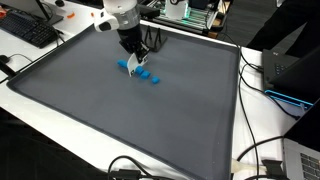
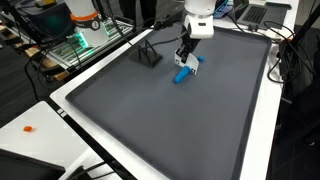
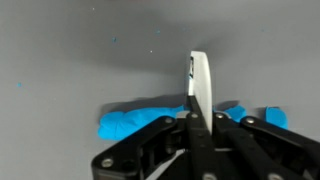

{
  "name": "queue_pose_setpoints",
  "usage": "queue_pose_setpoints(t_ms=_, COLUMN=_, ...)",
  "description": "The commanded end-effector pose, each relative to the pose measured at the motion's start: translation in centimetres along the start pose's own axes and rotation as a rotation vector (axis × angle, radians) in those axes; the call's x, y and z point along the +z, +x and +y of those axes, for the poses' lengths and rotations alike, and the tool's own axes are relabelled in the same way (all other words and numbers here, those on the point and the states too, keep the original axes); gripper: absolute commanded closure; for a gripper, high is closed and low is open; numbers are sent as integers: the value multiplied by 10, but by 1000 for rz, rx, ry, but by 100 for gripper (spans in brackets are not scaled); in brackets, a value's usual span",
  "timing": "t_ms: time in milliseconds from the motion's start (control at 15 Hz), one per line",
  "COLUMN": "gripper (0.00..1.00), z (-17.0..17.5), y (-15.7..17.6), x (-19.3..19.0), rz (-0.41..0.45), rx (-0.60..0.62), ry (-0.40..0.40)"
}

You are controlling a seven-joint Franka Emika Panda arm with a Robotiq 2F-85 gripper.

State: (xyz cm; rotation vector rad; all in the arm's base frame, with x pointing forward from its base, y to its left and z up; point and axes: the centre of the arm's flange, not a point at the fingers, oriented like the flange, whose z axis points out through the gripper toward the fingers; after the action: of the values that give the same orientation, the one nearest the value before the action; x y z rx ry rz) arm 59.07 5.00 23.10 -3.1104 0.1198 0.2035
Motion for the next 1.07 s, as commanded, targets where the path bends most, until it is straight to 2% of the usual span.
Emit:
queue_pose_setpoints(t_ms=0, gripper=99, z=1, y=-22, x=14, rz=-50, rx=8, ry=41)
queue_pose_setpoints(t_ms=1000, gripper=99, z=7, y=-20, x=-29, rz=5, rx=1, ry=-14)
